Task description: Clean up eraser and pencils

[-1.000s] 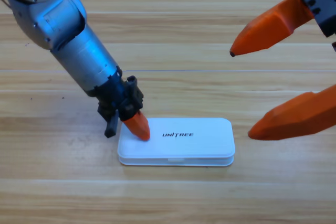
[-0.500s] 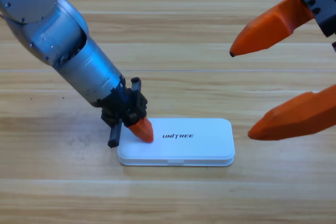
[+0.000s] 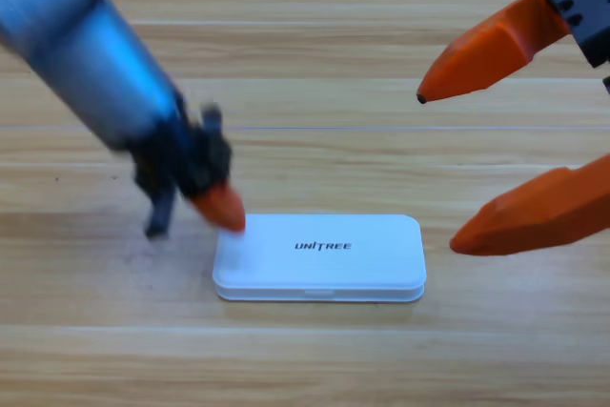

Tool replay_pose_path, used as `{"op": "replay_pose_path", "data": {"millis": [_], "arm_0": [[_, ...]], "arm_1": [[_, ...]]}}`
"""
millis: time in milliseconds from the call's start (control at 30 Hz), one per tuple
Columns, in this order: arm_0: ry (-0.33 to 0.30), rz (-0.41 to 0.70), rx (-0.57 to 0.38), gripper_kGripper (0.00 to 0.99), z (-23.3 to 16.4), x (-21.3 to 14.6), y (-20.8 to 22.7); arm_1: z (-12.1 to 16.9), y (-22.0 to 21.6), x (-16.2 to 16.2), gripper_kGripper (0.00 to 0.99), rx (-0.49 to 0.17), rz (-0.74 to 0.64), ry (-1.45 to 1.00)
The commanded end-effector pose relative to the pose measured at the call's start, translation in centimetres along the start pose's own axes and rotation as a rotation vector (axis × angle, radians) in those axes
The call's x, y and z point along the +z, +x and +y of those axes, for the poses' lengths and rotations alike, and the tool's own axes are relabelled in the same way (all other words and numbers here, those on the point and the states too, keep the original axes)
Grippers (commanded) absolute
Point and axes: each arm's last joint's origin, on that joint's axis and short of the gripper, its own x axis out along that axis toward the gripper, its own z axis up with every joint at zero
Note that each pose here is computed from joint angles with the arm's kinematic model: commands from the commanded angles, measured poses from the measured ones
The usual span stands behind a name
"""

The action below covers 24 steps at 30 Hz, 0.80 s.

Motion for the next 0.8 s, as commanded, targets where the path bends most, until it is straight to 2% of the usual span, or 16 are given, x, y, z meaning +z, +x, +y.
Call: {"op": "replay_pose_path", "data": {"millis": [33,167,300,467,500,567,600,800], "arm_0": [[0.069,-0.209,0.097,0.0,-5.1,3.2,-12.7],[0.096,-0.287,0.088,0.0,-8.2,3.5,-17.6],[0.098,-0.316,0.072,0.0,-10.5,2.5,-19.6],[0.001,-0.274,0.009,0.0,-10.9,1.5,-18.1],[-0.005,-0.261,0.002,0.141,-10.9,1.2,-17.7],[-0.013,-0.242,-0.001,0.845,-11.0,0.8,-17.2],[-0.016,-0.24,-0.006,0.979,-11.0,0.8,-17.0],[-0.023,-0.223,-0.032,0.99,-10.4,1.2,-15.9]], "arm_1": [[-0.5,2.4,-0.9,0.99,0.048,0.052,0.037],[-0.5,2.4,-0.9,0.99,0.048,0.053,0.038],[-0.5,2.5,-0.9,0.99,0.049,0.055,0.04],[-0.6,2.7,-0.9,0.99,0.051,0.059,0.042],[-0.6,2.7,-0.9,0.99,0.053,0.058,0.042],[-0.6,2.7,-0.9,0.99,0.053,0.058,0.042],[-0.6,2.7,-0.9,0.99,0.053,0.058,0.042],[-0.6,2.7,-0.9,0.99,0.053,0.058,0.042]]}}
